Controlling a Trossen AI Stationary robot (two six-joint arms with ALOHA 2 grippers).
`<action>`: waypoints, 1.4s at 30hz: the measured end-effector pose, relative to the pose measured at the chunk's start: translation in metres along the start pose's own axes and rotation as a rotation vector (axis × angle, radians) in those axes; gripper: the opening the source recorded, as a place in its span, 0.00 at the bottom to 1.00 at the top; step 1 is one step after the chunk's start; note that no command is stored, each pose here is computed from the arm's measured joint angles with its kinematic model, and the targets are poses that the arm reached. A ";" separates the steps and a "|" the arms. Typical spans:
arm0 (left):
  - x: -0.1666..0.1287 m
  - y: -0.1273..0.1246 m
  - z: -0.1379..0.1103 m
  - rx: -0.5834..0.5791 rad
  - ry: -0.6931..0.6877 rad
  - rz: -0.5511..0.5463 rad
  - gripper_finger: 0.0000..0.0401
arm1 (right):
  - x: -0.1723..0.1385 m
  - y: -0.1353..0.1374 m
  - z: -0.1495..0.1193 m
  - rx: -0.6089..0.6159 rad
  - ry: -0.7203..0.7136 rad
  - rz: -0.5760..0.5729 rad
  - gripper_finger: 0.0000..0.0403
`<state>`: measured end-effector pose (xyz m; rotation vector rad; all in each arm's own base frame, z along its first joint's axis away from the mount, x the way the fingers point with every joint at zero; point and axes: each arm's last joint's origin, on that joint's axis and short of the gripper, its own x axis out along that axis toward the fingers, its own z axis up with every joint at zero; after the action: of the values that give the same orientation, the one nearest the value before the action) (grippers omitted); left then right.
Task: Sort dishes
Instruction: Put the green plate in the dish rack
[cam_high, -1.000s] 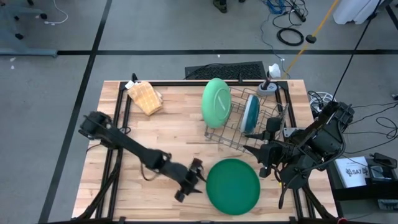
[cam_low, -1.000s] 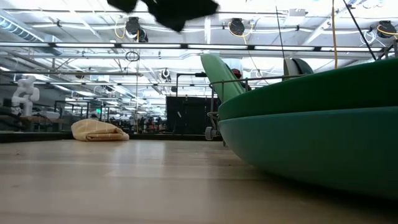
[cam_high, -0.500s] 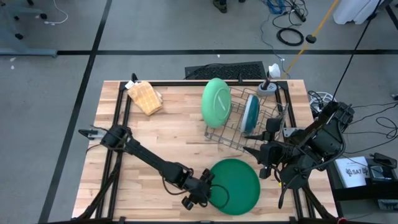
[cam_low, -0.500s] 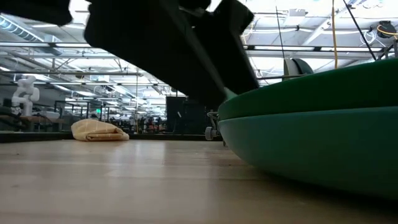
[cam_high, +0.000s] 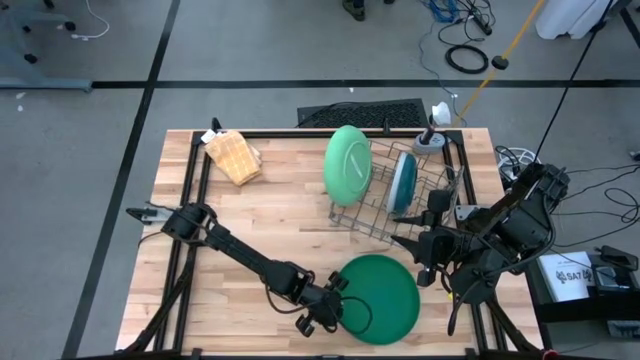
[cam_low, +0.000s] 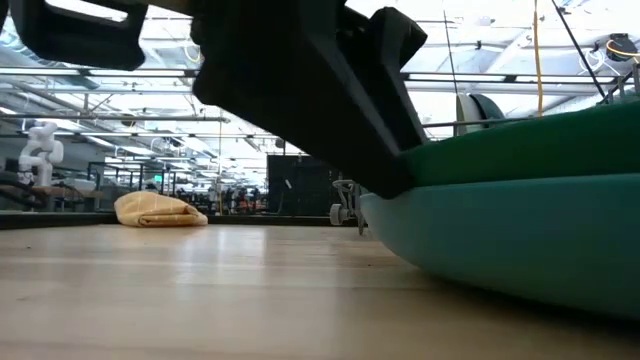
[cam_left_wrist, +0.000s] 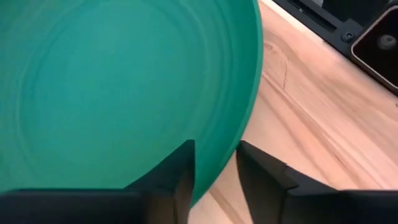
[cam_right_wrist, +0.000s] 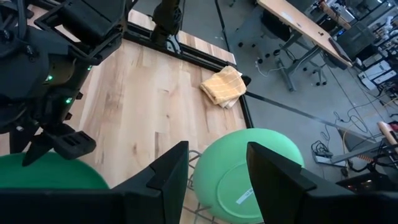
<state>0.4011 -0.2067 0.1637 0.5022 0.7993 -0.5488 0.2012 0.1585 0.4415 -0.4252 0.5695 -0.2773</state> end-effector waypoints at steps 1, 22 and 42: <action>0.000 0.001 0.000 -0.001 -0.002 0.001 0.28 | 0.000 0.000 0.000 -0.001 0.000 0.000 0.39; -0.017 0.001 0.005 -0.047 -0.011 -0.084 0.02 | 0.000 0.000 0.000 -0.009 0.002 -0.001 0.39; -0.128 0.035 0.048 -0.252 -0.332 0.130 0.01 | 0.000 0.001 0.001 -0.030 -0.009 -0.001 0.39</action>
<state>0.3750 -0.1758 0.2986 0.2200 0.5046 -0.3903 0.2019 0.1594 0.4422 -0.4552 0.5648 -0.2678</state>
